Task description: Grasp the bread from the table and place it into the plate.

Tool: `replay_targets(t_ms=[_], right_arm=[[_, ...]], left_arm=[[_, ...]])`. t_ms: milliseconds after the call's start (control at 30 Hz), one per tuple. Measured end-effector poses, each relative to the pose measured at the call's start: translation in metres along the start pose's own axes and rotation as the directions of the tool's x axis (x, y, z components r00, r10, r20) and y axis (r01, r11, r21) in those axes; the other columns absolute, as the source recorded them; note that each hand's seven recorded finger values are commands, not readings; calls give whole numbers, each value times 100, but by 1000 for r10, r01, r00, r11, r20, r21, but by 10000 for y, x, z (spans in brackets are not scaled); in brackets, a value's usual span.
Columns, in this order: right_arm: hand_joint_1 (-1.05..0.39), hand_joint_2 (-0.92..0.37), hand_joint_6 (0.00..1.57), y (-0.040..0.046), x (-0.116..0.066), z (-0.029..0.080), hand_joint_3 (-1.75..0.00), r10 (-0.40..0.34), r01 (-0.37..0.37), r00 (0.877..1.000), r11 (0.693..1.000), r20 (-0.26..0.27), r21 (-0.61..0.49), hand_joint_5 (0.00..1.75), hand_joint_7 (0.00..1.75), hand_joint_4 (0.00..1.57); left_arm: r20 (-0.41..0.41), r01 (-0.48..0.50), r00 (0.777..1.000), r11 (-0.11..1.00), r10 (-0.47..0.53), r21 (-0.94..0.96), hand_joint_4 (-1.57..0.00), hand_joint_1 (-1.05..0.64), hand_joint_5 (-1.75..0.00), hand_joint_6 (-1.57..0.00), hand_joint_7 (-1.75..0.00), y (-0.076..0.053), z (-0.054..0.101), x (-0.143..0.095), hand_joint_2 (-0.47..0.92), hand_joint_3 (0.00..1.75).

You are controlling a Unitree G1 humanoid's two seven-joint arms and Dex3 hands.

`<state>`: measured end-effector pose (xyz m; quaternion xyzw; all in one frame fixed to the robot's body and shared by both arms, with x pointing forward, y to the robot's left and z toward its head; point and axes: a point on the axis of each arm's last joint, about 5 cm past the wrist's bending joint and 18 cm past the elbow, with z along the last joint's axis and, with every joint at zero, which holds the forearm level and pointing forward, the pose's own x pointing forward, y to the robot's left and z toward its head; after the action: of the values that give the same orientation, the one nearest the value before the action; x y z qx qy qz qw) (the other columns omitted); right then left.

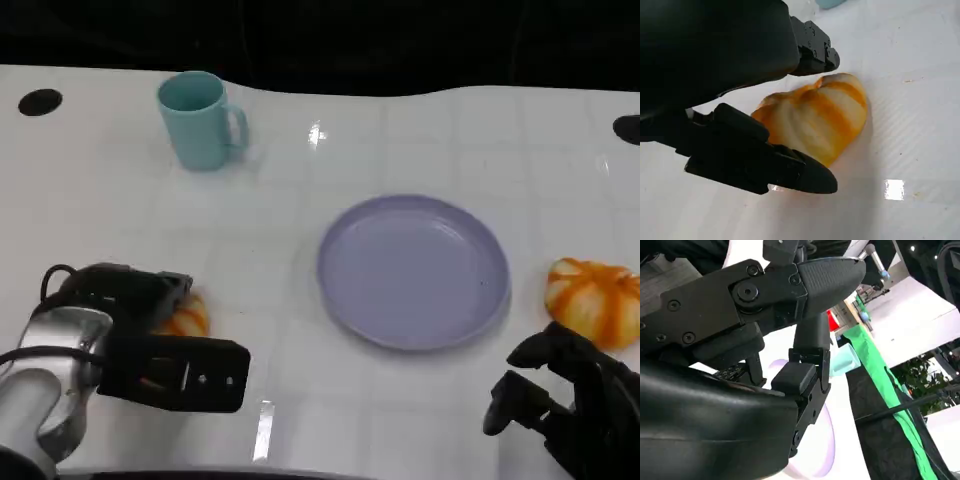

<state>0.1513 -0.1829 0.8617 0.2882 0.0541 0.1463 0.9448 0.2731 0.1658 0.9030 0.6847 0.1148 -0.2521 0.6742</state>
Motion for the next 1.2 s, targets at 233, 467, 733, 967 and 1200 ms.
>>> replay_targets(t_ms=[233,467,733,967,1200], right_arm=[[-52,-92,80,-3,-1,1,-19,9,-8,1000,1000,6,-3,155,107,73],[-52,-92,79,-9,-3,-3,-20,9,-9,1000,1000,11,-5,155,107,73],[-52,-92,78,-11,-3,-2,-20,11,-11,1000,1000,14,-8,155,108,72],[-52,-92,78,-15,-3,-1,-21,18,-18,1000,1000,12,-9,156,109,72],[-52,-92,78,-16,-2,1,-23,18,-18,1000,1000,12,-12,156,110,73]], left_arm=[[41,-15,999,1000,15,1,-9,-83,-7,-16,-1,-67,-41,105,92,20],[50,-25,998,999,26,-28,-15,-75,-11,-21,-3,-115,-72,181,92,14],[86,-102,990,988,112,-120,-49,-29,-125,-66,-11,-238,-159,218,92,35],[40,-268,960,948,279,-173,-78,-27,-174,-61,-164,-282,-142,285,92,47],[42,-366,923,907,382,-207,-79,-28,-175,-58,-175,-394,-147,291,92,63]])
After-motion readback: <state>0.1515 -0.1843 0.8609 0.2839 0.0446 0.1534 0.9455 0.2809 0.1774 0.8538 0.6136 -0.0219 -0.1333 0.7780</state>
